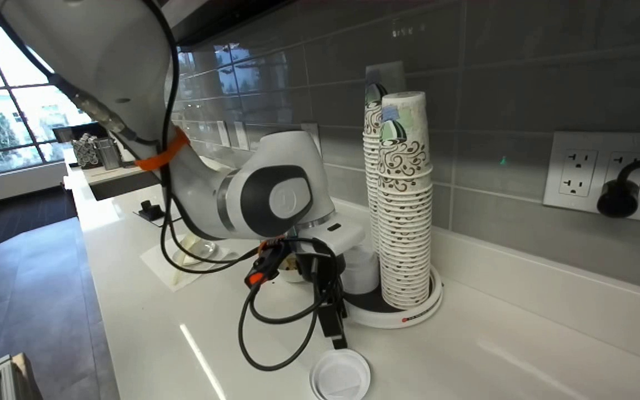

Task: Pick up the white lid on the left and pour its contents into the white plate on the right

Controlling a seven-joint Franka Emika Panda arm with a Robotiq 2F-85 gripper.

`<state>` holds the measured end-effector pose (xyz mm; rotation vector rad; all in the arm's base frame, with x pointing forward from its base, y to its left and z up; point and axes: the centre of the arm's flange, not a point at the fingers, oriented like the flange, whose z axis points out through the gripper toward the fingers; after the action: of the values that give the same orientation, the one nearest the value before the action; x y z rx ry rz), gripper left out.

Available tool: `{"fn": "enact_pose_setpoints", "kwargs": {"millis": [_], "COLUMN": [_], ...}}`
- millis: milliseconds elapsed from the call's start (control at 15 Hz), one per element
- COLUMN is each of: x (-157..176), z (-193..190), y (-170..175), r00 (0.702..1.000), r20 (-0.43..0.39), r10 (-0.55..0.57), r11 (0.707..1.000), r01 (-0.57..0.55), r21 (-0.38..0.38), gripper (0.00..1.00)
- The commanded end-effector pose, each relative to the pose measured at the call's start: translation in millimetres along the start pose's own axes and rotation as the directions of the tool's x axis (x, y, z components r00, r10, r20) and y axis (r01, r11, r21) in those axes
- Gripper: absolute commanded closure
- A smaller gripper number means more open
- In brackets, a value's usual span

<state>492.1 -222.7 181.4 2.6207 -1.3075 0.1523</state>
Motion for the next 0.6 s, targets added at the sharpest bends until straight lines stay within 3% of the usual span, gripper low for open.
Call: {"fn": "enact_pose_setpoints", "kwargs": {"millis": [0, 267, 533], "x": [4, 12, 10], "z": [-30, -53, -65], "y": [4, 17, 30], "r00": [0.999, 0.996, 0.996], "r20": [-0.006, 0.01, 0.071], "r10": [0.051, 0.092, 0.06], "r11": [0.999, 0.995, 0.995], "r01": [-0.051, -0.092, -0.054], "r21": [-0.006, -0.024, -0.083], "gripper": [0.0, 0.0, 0.0]}}
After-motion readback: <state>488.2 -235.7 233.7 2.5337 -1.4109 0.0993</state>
